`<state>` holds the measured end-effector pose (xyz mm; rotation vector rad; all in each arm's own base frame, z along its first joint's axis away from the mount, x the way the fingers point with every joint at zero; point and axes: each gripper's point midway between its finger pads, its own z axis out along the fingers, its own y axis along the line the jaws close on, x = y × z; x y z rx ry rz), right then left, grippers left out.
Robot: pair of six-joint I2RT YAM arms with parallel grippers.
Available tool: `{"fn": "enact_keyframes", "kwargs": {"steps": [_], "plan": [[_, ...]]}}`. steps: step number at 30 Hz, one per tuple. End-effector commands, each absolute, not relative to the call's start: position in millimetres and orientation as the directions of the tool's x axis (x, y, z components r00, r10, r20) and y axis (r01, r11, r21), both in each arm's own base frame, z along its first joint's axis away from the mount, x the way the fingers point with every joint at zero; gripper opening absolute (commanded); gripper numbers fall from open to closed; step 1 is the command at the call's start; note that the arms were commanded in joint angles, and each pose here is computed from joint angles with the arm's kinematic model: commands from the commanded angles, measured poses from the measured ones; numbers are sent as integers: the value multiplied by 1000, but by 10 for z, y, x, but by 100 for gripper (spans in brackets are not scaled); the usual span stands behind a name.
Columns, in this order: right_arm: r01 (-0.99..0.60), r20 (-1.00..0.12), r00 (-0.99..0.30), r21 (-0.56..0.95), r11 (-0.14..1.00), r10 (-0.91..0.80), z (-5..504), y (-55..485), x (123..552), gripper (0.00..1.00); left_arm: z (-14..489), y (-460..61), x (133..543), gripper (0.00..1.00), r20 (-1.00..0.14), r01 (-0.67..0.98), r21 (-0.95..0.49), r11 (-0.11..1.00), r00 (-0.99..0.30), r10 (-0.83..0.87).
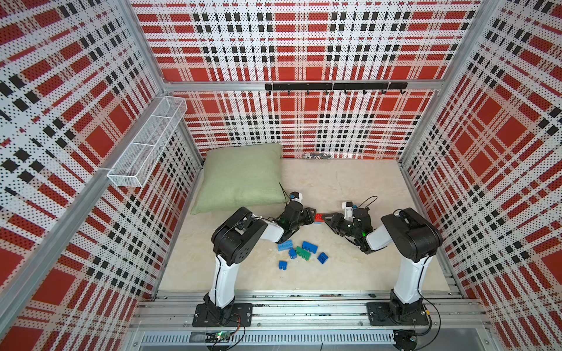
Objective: Assemble a heart with lego
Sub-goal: Assemble the lego brick with the lego brick.
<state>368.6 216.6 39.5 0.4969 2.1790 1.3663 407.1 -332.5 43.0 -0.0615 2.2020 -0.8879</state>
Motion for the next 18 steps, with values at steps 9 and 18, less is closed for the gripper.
{"fn": "enact_keyframes", "kwargs": {"steps": [9, 18], "plan": [[58, -246, -762, 895, 443, 598, 630, 2091, 3736, 49, 1018, -3217, 4366, 47, -723, 247, -524, 815, -635, -272], [-9, -358, -800, 809, 587, 481, 845, 2035, 3501, 63, 1582, -3008, 4116, 49, -785, 283, -475, 833, -565, -256]]}}
